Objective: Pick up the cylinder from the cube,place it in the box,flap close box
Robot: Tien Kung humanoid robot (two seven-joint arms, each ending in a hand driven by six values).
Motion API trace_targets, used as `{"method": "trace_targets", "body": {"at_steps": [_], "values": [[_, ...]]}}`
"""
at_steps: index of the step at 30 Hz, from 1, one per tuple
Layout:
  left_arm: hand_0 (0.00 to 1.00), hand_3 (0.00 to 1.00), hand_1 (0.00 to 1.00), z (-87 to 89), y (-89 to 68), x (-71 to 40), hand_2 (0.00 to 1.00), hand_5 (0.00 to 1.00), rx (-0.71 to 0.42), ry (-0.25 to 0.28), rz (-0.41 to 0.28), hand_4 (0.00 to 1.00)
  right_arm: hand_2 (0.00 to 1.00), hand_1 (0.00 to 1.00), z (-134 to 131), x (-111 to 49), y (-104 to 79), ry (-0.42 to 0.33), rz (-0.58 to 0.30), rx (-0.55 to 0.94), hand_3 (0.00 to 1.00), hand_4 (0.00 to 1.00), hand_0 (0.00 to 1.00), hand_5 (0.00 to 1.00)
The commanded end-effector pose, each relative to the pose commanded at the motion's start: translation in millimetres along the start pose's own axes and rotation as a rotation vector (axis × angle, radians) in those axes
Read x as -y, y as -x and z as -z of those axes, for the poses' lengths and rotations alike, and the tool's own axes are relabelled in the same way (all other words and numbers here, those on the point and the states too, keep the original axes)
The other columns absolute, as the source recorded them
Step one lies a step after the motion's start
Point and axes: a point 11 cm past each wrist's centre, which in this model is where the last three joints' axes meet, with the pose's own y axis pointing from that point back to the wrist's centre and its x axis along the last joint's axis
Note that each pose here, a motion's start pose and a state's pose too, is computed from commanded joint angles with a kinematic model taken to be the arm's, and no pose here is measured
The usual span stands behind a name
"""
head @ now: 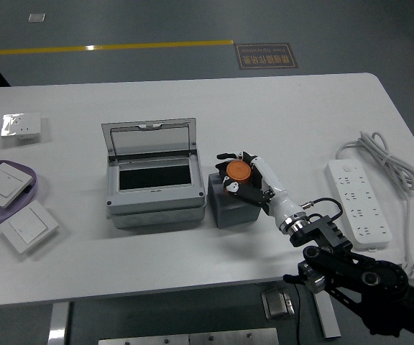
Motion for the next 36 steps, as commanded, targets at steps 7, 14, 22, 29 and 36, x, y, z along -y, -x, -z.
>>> {"method": "trace_targets", "body": {"at_steps": [7, 14, 22, 29, 36], "values": [[0.636, 0.641, 0.605, -0.3, -0.4, 0.0, 0.565, 0.221, 0.0, 0.004, -0.002, 0.716, 0.589, 0.662, 2, 0.0, 2.0, 0.0, -0.002, -0.003, 0.632, 0.16, 0.728, 0.002], [0.636, 0.64, 0.605, -0.4, -0.4, 0.0, 0.565, 0.22, -0.002, 0.006, -0.003, 0.717, 0.522, 0.604, 11, 1.6, 2.0, -0.033, -0.018, 0.01, 0.503, 0.002, 0.696, 0.002], [0.635, 0.641, 0.605, -1.4, -1.1, -0.1, 0.563, 0.218, -0.003, 0.01, -0.005, 0.717, 0.497, 0.535, 21, 3.1, 8.6, -0.067, -0.011, 0.016, 0.382, 0.049, 0.632, 0.002], [0.635, 0.641, 0.605, -1.3, -1.3, -0.1, 0.563, 0.218, -0.003, 0.011, -0.006, 0.717, 0.492, 0.525, 54, 7.5, 24.6, -0.149, 0.018, 0.007, 0.37, 0.068, 0.626, 0.002], [0.635, 0.64, 0.605, -1.1, -3.2, -0.4, 0.561, 0.22, 0.002, 0.004, -0.01, 0.718, 0.488, 0.472, 101, 17.2, 61.1, -0.248, 0.133, -0.07, 0.356, 0.086, 0.545, 0.002]]}}
